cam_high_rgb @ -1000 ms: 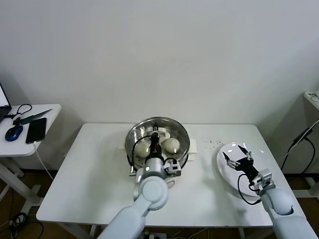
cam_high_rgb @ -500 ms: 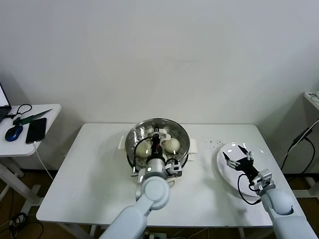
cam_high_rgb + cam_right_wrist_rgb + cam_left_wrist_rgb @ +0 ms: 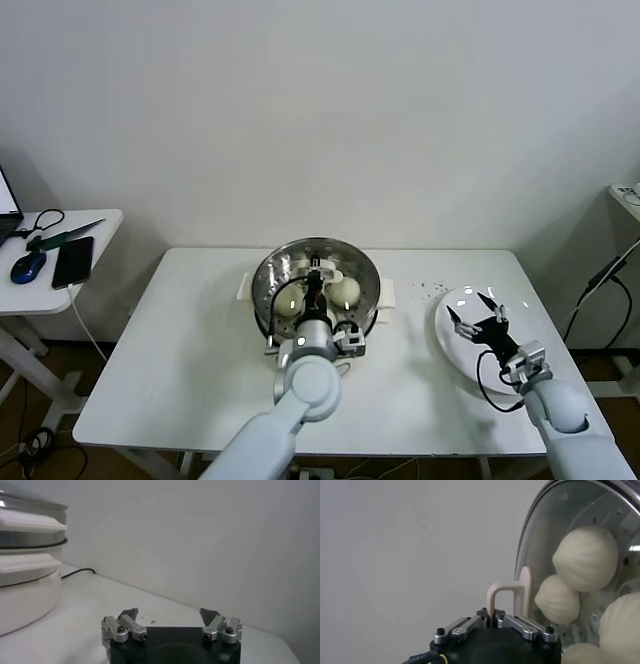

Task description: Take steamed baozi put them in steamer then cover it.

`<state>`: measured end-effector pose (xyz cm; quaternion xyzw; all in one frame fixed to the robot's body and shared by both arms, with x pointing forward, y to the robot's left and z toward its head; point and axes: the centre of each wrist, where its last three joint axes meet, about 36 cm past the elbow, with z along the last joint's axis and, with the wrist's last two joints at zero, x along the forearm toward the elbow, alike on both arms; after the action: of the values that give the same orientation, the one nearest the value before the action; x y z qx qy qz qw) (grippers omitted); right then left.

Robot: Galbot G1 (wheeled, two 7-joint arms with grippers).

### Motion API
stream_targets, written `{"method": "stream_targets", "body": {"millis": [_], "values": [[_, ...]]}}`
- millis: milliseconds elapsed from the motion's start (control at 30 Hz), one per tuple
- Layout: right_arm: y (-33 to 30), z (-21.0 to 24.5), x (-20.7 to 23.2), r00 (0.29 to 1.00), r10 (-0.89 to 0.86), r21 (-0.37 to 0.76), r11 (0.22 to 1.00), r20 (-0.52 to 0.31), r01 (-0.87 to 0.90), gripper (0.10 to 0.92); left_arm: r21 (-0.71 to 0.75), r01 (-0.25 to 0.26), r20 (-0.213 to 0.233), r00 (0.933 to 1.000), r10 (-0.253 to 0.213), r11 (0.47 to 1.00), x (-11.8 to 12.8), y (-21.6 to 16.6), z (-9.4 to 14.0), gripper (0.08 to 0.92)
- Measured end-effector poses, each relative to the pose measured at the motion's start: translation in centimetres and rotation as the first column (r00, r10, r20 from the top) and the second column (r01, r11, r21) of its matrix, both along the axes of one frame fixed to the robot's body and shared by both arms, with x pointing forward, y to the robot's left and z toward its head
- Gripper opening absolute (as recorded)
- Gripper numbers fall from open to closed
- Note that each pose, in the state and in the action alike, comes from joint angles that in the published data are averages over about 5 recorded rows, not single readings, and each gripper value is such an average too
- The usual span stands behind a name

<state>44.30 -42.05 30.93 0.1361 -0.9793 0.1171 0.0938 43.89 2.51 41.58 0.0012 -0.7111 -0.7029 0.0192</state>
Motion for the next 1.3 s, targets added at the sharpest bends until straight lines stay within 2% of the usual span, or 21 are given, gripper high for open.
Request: {"method": "stream_targets", "body": {"millis": [200, 300, 633, 1033, 1200, 1300], "values": [[-0.3, 0.1, -0.1, 1.0, -0.001, -0.002, 1.0, 0.0, 0.001, 0.823, 0.006, 0.001, 0.001, 1.0, -0.001, 1.0, -0.1, 0.1, -0.1, 0.147], [-0.4, 0.2, -0.1, 1.0, -0.001, -0.004, 1.0, 0.001, 0.001, 0.823, 0.008, 0.0, -0.003, 1.0, 0.0, 1.0, -0.2, 0.3, -0.1, 0.174], [-0.5, 0.5, 0.1, 1.0, -0.003, -0.001, 1.0, -0.005, 0.003, 0.823, -0.005, 0.019, -0.009, 0.9998, -0.019, 1.0, -1.3, 1.1, 0.7, 0.455], [-0.4, 1.4, 0.2, 0.999, -0.012, 0.009, 1.0, -0.033, 0.012, 0.823, -0.087, 0.041, 0.025, 0.9989, -0.039, 0.995, -3.6, 3.3, 3.3, 0.787], [-0.6, 1.9, 0.4, 0.999, -0.028, 0.017, 0.999, -0.044, 0.028, 0.823, -0.14, 0.04, 0.033, 0.9988, -0.036, 0.989, -4.9, 5.0, 4.2, 0.821], [-0.8, 2.3, 0.4, 0.998, -0.035, 0.018, 0.999, -0.045, 0.036, 0.823, -0.18, 0.034, 0.021, 0.9993, -0.03, 0.983, -5.7, 6.3, 4.4, 0.822]]}}
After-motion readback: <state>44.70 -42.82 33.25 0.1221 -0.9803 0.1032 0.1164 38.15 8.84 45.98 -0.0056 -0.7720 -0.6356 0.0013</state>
